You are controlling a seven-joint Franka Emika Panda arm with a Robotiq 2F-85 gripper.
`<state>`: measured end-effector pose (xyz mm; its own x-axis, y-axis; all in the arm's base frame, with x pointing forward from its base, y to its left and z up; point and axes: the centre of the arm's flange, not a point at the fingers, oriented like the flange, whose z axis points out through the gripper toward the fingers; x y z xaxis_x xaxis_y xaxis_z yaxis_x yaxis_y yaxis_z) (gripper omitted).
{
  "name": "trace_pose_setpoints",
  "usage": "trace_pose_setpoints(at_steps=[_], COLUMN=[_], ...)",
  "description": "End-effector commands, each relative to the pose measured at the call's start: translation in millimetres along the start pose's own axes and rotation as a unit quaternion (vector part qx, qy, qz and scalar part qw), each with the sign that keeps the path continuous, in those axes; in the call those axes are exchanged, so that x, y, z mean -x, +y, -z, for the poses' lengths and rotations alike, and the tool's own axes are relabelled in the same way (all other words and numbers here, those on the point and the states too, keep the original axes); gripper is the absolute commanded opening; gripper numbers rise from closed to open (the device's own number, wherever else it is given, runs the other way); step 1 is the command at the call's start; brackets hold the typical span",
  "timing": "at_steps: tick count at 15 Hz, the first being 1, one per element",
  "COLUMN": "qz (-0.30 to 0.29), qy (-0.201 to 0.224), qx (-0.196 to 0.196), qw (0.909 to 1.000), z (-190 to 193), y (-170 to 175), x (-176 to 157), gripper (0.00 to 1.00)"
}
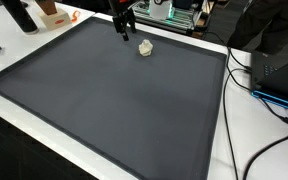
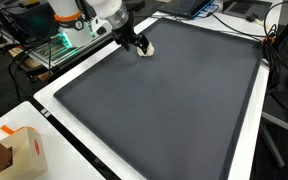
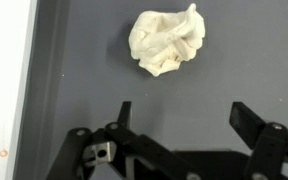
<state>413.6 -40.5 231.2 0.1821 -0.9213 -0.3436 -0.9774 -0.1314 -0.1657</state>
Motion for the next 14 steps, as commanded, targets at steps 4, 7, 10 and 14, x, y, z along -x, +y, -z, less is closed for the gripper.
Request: trace_pose_setpoints(at_steps=[4,7,10,14], qz=[0.069,0.112,0.150,0.211], qy=[0.008,0.017,0.031,0.048], qx=[0.014,0.026,0.042,0.068], qw=[0.9974,0.9933,0.9874,0.9739], z=[10.2,15.6,22.4,32.2], y=[5.5,1.0,-4.2,-12.9], x=[12.6,19.8,30.0,48.0], gripper=[1.00,1.00,1.00,1.00])
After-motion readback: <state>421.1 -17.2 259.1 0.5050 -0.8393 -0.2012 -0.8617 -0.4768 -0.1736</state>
